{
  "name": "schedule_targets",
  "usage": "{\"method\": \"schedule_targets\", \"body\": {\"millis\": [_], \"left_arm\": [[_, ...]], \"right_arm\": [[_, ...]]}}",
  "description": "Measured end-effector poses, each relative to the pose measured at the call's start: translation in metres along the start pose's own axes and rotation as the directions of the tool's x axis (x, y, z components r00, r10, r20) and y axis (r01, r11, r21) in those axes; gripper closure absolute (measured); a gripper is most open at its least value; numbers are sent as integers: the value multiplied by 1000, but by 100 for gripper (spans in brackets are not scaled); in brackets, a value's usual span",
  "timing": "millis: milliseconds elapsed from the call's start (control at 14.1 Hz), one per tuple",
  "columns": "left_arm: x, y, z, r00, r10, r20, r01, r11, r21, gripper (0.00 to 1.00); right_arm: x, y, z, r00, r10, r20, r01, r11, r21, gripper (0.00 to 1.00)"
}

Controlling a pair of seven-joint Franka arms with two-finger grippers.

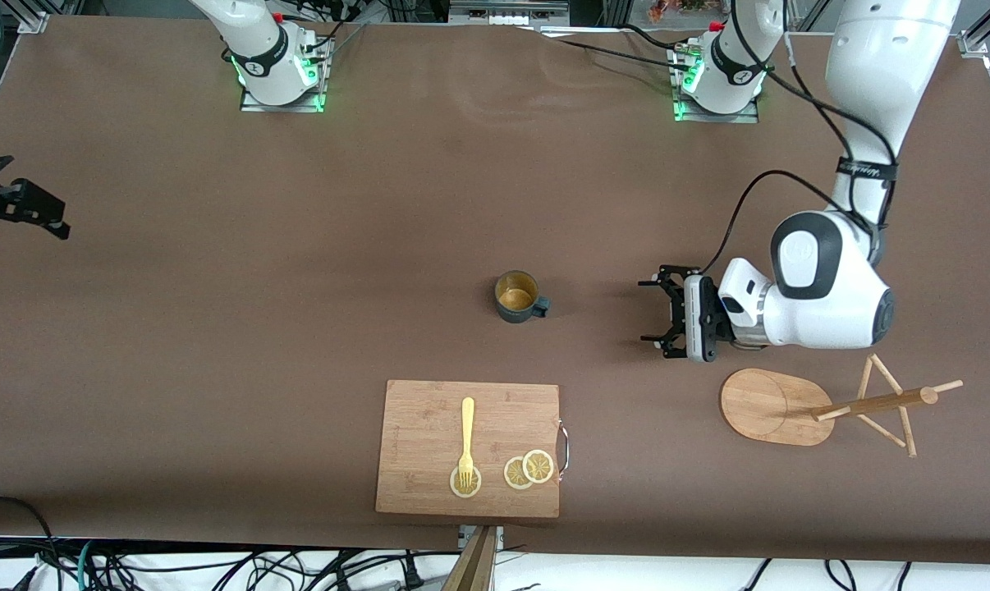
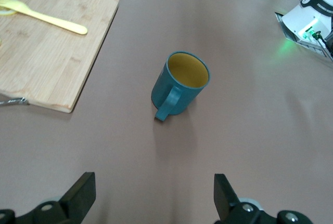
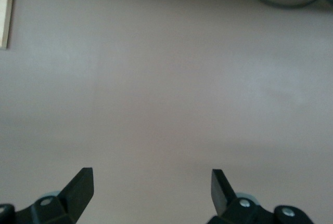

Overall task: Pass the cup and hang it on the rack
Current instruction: 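Move the left gripper to the mug handle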

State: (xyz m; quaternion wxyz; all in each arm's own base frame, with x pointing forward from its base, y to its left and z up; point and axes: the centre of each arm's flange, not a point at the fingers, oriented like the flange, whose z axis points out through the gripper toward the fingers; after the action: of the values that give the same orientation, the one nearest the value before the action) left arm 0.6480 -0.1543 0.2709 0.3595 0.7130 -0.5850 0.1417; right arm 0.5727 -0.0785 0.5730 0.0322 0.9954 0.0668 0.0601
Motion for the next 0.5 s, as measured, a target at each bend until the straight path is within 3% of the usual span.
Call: {"method": "schedule_targets", "body": {"millis": [284, 496], "left_arm": [[-24, -12, 38, 991, 94, -90, -93, 996, 10, 0], [-44, -10, 87, 967, 148, -206, -147, 989, 17, 0]], "right_arm": [[-32, -17, -16, 982, 97, 163, -104, 994, 36, 0], [-32, -38, -24, 976, 141, 165, -148, 989, 28, 0]]}}
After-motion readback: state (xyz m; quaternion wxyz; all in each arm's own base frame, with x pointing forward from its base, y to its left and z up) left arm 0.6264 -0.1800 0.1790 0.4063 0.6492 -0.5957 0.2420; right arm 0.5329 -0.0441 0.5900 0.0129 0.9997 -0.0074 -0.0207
